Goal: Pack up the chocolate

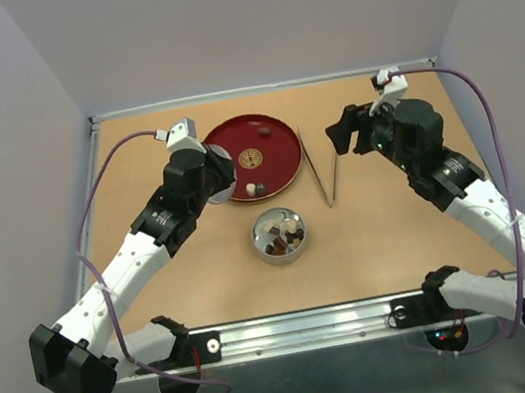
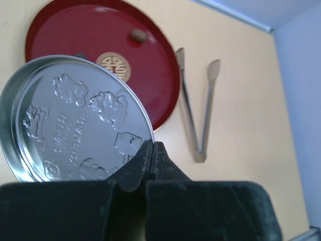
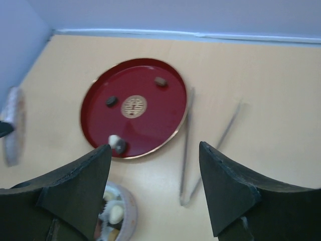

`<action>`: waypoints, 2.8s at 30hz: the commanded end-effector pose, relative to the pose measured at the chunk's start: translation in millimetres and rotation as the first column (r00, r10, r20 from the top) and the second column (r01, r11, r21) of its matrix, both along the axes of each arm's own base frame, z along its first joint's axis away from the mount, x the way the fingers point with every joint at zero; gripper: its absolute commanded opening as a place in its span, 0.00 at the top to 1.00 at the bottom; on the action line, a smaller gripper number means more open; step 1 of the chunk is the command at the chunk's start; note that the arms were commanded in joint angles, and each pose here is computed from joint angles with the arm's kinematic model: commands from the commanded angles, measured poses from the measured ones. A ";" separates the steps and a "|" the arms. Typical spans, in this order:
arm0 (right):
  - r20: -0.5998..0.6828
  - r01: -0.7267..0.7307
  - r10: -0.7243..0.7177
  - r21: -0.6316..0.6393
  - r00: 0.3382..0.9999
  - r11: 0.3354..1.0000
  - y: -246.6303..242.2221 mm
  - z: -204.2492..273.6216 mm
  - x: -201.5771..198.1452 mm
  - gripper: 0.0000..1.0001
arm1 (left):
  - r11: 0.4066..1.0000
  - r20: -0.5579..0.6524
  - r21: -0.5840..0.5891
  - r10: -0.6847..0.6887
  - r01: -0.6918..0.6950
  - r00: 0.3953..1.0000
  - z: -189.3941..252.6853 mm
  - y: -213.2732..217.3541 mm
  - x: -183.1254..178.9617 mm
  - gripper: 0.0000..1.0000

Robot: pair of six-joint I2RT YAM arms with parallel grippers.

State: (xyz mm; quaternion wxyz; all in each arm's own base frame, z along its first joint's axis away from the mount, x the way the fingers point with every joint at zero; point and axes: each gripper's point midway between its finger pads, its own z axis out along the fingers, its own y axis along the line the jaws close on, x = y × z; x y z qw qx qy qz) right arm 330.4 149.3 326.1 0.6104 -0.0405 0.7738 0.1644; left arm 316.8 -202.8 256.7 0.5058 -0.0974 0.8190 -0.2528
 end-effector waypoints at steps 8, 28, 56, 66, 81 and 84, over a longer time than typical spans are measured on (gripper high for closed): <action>0.288 -0.474 0.402 0.254 0.869 0.843 77.4 50.6 -63.4 0.25 | 0.862 0.242 -0.491 0.001 0.121 0.970 113.2 -37.1 6.1 1.00; 0.286 -0.390 0.366 0.030 0.886 0.920 150.0 29.9 -57.9 0.25 | 0.671 0.165 -0.728 -0.027 0.140 0.986 116.5 -61.8 -18.5 1.00; 0.308 -0.002 0.063 -0.192 0.949 0.981 124.3 1.8 -23.1 0.80 | 0.627 0.077 -0.768 -0.108 0.128 0.991 74.5 -62.6 -55.5 0.48; 0.300 0.020 0.041 -0.196 0.953 0.980 111.6 22.3 -27.4 0.80 | 0.793 0.149 -0.572 -0.151 0.209 0.977 49.8 -49.2 -71.0 0.21; 0.271 -0.230 0.224 -0.009 0.936 0.973 140.0 93.0 -58.3 0.81 | 0.844 0.414 -0.328 -0.276 0.425 0.868 38.9 -36.5 -83.2 0.19; 0.253 -0.278 0.264 0.021 0.931 0.960 148.0 93.3 -64.1 0.82 | 0.836 0.465 -0.329 -0.261 0.439 0.846 50.9 -31.0 -87.8 0.19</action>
